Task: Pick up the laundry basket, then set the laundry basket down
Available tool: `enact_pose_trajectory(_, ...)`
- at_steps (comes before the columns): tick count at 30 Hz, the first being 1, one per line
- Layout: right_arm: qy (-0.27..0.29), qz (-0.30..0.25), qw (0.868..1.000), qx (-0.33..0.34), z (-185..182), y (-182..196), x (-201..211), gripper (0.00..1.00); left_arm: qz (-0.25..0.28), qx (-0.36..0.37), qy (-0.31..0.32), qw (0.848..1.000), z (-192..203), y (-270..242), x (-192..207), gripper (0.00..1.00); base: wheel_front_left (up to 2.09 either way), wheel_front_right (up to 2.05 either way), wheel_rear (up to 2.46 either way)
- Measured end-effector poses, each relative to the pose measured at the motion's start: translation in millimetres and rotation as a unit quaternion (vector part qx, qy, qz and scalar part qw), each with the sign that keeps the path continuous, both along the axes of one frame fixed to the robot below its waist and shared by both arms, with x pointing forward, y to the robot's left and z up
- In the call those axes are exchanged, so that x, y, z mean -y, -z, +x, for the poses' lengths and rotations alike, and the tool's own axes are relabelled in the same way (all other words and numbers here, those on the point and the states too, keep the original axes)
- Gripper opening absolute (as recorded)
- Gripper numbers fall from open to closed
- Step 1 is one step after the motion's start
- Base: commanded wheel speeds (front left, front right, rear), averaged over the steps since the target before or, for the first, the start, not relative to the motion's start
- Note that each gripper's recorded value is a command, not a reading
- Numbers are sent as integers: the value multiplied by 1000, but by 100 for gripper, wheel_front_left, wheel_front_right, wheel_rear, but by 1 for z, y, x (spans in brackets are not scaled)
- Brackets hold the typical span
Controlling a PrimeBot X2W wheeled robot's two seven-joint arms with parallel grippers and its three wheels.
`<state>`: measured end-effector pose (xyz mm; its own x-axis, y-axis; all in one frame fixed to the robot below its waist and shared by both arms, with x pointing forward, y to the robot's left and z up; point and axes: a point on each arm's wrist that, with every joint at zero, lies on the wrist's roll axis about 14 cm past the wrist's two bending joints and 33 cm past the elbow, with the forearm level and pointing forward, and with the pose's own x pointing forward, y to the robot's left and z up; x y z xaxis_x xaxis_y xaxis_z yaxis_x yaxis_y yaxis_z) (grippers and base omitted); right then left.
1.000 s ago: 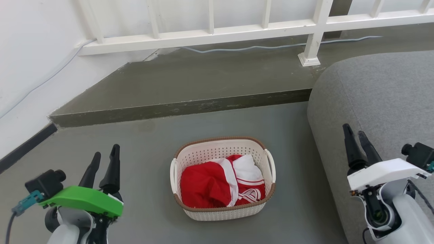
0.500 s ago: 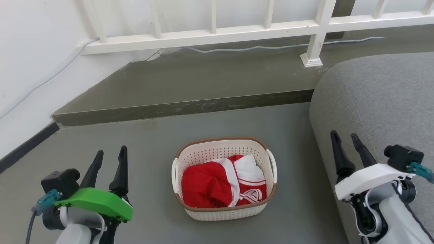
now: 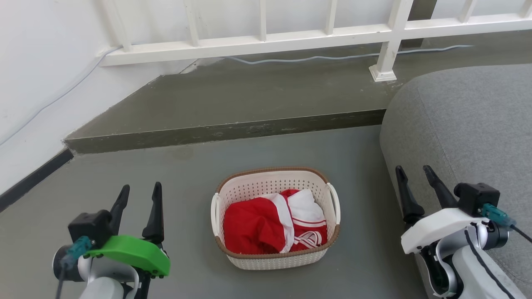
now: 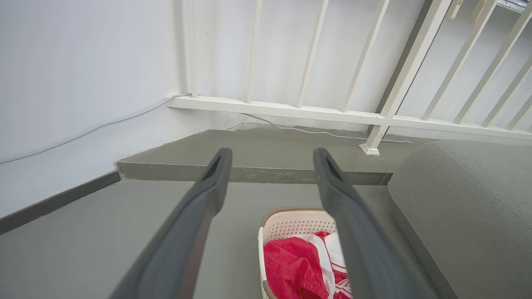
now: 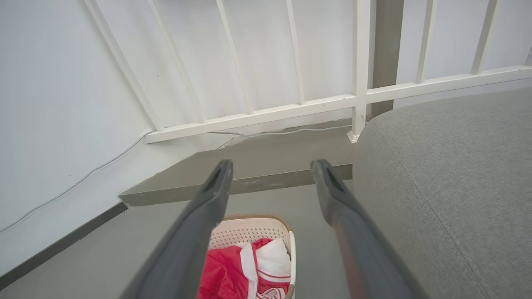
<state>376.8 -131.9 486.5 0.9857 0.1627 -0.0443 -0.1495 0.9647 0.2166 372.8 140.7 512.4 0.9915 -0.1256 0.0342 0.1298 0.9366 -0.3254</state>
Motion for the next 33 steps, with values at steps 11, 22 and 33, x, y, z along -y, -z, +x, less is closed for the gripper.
enact_pose_trajectory(11, -1, -56, 998, 24, 0, -2, -2, 100, 56, 13, 2, 998, -3, 3, 5, 100, 0, 0, 0)
enact_pose_trajectory(22, 5, -68, 997, 32, 0, -3, -1, 100, 70, 14, -1, 997, -3, 7, 6, 100, 0, 0, 0)
enact_pose_trajectory(33, 15, -68, 997, 30, 1, -2, 4, 100, 69, 7, -7, 998, -3, 10, 3, 100, 0, 0, 0)
